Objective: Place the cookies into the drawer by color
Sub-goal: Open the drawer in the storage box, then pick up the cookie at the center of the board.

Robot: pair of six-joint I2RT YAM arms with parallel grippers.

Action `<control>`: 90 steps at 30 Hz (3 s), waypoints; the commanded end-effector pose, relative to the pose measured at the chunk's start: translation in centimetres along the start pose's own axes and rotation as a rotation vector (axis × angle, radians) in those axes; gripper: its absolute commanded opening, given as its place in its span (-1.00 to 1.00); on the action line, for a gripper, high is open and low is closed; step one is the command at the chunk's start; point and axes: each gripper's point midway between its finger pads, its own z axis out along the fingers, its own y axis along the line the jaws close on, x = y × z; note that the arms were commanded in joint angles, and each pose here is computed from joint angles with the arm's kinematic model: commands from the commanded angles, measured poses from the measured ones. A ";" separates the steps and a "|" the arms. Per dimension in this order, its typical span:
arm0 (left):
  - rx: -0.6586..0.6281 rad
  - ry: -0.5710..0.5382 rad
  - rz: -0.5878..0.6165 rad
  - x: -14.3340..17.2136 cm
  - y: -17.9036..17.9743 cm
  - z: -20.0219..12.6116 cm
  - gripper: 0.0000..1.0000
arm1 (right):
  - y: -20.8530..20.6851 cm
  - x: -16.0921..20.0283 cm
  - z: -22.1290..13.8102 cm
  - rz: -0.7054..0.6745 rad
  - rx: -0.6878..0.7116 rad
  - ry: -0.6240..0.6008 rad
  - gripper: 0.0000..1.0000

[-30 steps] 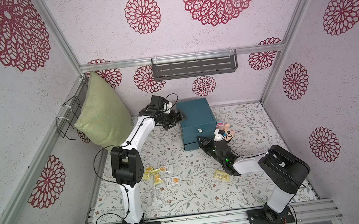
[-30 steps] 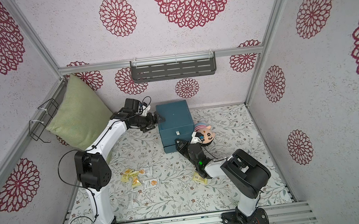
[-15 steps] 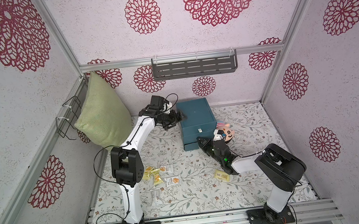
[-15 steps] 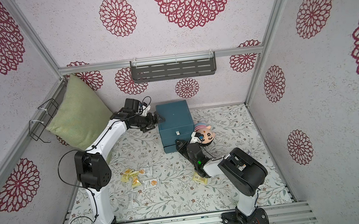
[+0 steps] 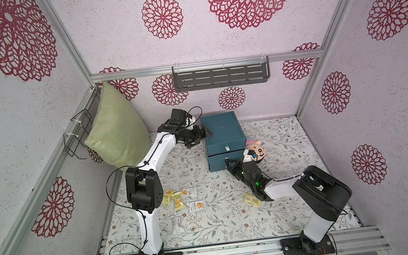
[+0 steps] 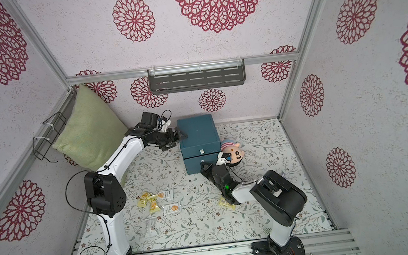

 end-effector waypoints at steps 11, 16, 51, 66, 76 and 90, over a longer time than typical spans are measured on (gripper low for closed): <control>-0.053 0.023 -0.022 0.9 1.5 -0.1 0.95 | -0.4 3.8 -6.6 -0.120 0.005 0.082 -1.00; -0.066 0.024 -0.024 0.8 1.9 0.1 0.95 | -0.6 5.0 -8.1 -0.143 0.008 0.103 -1.00; -0.055 -0.267 0.124 -0.7 -6.0 -14.1 0.95 | -3.5 4.9 -15.2 -0.607 0.069 0.295 0.90; -0.071 -0.405 -0.099 12.6 1.7 -17.5 0.95 | -8.0 2.0 -16.2 -0.689 0.182 0.372 0.87; -0.184 -0.380 -0.174 17.5 6.7 -17.0 0.95 | -9.5 2.8 -14.5 -0.720 0.212 0.467 0.86; -0.126 -0.412 -0.142 17.7 6.2 -16.8 0.95 | -11.0 3.1 -14.2 -0.793 0.273 0.530 0.84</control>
